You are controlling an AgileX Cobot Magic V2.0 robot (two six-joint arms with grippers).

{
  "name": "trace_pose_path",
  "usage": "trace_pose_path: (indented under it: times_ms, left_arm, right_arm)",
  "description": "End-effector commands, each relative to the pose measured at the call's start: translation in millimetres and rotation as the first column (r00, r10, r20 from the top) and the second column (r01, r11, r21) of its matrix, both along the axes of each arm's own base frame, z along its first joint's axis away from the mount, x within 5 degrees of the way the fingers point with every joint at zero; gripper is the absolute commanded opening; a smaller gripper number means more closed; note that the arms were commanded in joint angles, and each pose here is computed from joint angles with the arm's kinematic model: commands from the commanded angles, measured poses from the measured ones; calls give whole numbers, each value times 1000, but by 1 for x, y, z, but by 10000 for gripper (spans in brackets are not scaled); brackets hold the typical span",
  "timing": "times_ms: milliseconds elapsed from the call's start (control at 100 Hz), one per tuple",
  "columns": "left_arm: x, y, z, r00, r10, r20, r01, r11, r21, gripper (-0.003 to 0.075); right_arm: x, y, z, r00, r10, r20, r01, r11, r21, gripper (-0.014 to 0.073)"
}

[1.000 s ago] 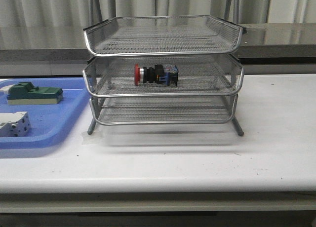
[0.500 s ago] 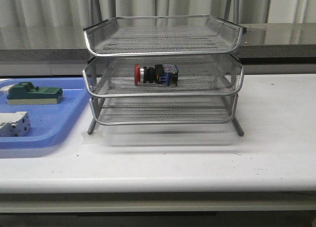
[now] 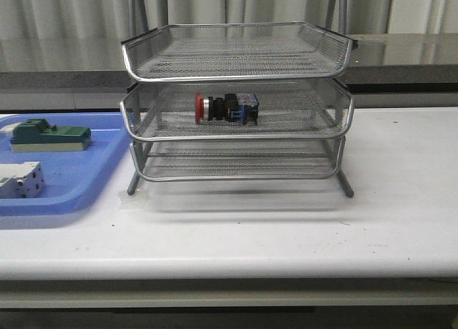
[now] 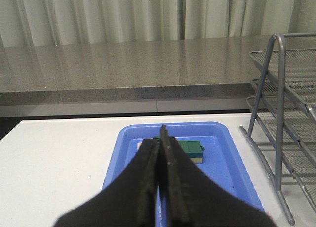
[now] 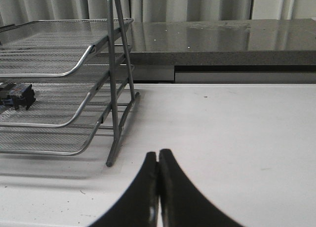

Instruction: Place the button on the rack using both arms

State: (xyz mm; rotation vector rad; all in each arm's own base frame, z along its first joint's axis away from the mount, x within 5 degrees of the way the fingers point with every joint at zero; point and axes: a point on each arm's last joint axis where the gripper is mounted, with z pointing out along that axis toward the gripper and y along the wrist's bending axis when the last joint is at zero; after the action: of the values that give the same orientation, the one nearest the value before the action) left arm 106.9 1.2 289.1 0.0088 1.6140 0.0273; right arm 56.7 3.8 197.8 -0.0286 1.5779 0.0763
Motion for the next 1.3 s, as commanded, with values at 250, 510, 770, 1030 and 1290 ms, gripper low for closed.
trace_pose_path:
  times_ms: [250,510,770,1030,1290]
  left_arm:
    - [1,3,15,995,37,88,-35,999,-15,-20]
    - [1,3,15,995,37,88,-35,999,-15,-20]
    - [0,3,15,995,34,91,-35,999,4,-20]
    - [-15,0,8,996,-5,93,-2,997,74,-20]
    - [-38,-1,-35,991,-3,131,4,1000,-7,-20]
  right_arm:
    - [-3,-1,14,993,-6,119,5,1000,10,-69]
    - [-3,-1,14,993,-6,119,5,1000,10,-69]
    - [-3,-1,14,993,-6,119,5,1000,10,-69]
    - [-3,-1,14,993,-6,119,5,1000,10,-69]
    - [-3,-1,14,993,-6,119,5,1000,10,-69]
